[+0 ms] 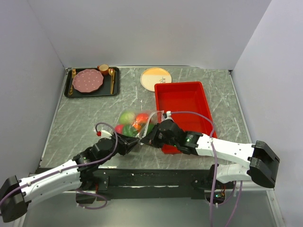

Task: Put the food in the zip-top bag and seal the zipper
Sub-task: Zip the zipper food storage bag at the center of the board.

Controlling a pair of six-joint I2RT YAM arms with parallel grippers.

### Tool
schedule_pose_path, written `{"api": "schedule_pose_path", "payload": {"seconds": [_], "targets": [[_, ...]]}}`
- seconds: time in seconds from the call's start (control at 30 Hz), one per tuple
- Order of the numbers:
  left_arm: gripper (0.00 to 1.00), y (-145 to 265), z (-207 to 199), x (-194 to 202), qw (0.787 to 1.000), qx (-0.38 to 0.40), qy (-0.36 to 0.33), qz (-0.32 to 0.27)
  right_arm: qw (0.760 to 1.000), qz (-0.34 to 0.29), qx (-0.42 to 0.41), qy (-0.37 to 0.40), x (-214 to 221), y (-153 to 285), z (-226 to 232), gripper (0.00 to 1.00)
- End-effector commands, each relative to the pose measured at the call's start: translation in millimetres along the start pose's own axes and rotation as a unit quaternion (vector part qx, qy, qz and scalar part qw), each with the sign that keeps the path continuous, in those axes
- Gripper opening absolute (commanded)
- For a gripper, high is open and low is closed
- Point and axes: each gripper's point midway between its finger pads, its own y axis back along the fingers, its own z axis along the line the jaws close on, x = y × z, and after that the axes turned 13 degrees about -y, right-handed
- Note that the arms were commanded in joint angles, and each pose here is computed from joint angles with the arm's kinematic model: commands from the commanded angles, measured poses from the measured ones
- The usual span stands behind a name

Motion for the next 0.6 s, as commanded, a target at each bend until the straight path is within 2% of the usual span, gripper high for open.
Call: {"api": "schedule_pose_path", "payload": {"seconds": [0.0, 0.13, 0.27, 0.57], "targets": [[0.31, -0.8, -19.7, 4.0, 0.999, 0.032, 0.005, 0.01, 0.999, -0.013, -0.052, 0.002, -6.0, 10.3, 33.4, 0.04], [0.2, -4.9, -18.7, 6.5, 0.999, 0.028, 0.003, 0.015, 0.999, -0.011, -0.053, 0.006, -5.6, 12.6, 34.9, 0.04], [0.01, -4.3, -18.9, 5.5, 1.0, 0.027, 0.006, 0.012, 0.998, -0.015, -0.055, 0.006, -6.5, 15.9, 34.4, 0.04], [0.01, 2.3, -11.1, -0.2, 1.0, 0.017, 0.012, 0.001, 0.999, -0.028, -0.046, 0.004, -11.3, 17.0, 27.5, 0.04]]}}
